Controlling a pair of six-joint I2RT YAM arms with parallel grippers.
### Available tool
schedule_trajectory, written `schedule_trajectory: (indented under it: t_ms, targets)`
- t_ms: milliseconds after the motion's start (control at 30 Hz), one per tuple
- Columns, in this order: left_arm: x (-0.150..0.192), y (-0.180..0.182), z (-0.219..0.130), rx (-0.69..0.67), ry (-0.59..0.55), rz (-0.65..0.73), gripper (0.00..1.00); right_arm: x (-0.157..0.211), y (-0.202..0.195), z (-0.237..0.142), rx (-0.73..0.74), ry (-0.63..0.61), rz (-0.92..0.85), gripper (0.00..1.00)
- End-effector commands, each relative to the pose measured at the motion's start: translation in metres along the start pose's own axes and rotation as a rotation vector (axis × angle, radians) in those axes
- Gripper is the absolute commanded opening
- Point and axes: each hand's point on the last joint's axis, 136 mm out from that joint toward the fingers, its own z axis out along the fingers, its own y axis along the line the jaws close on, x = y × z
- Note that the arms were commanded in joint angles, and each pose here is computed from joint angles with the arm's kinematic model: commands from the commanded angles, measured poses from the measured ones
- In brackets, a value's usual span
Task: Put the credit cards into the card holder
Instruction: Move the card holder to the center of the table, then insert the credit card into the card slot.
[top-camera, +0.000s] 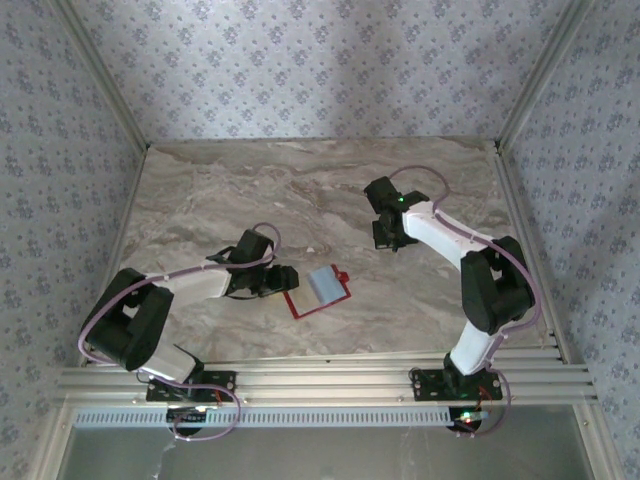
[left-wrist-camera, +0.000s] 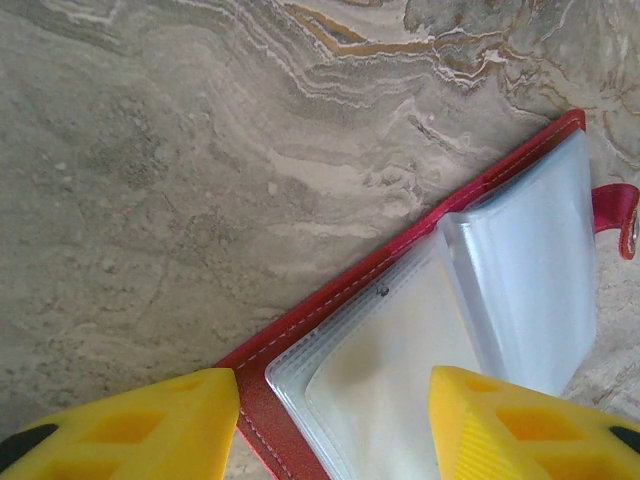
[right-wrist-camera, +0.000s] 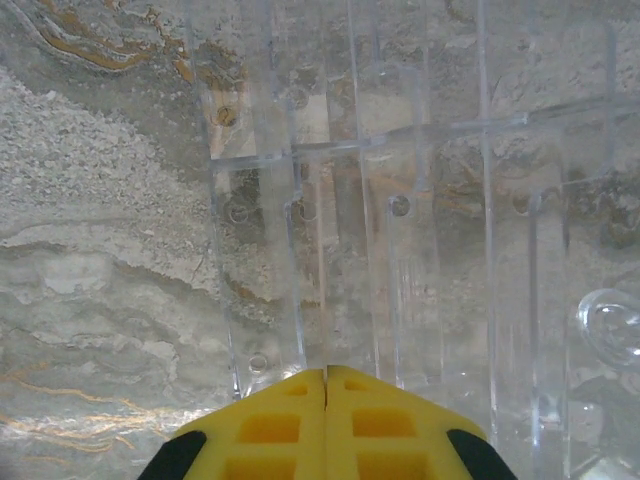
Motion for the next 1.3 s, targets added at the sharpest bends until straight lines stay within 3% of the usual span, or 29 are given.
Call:
schedule_trajectory:
  t_ms: [0, 267, 467, 700, 1033, 1267]
  targets:
    - [0.007, 0.005, 0.006, -0.028, 0.036, -0.004, 0.54, -0.007, 0.001, -0.004, 0.003, -0.011, -0.002, 0.04]
    - [0.007, 0.0, 0.01, -0.008, 0.053, 0.009, 0.53, -0.015, 0.003, -0.02, -0.023, -0.048, 0.006, 0.0]
    - [0.002, -0.007, 0.016, -0.005, 0.059, 0.029, 0.47, -0.029, 0.003, -0.062, -0.035, -0.209, 0.027, 0.0]
    - [0.001, -0.019, 0.031, -0.047, 0.099, 0.1, 0.41, -0.018, 0.043, -0.1, -0.186, -0.324, -0.015, 0.0]
    - [0.004, -0.014, 0.049, -0.27, 0.119, 0.253, 0.35, 0.037, 0.11, -0.07, -0.525, -0.231, -0.057, 0.0]
    - [0.007, -0.004, 0.054, -0.344, 0.134, 0.287, 0.3, 0.066, 0.123, -0.052, -0.712, -0.154, 0.013, 0.0]
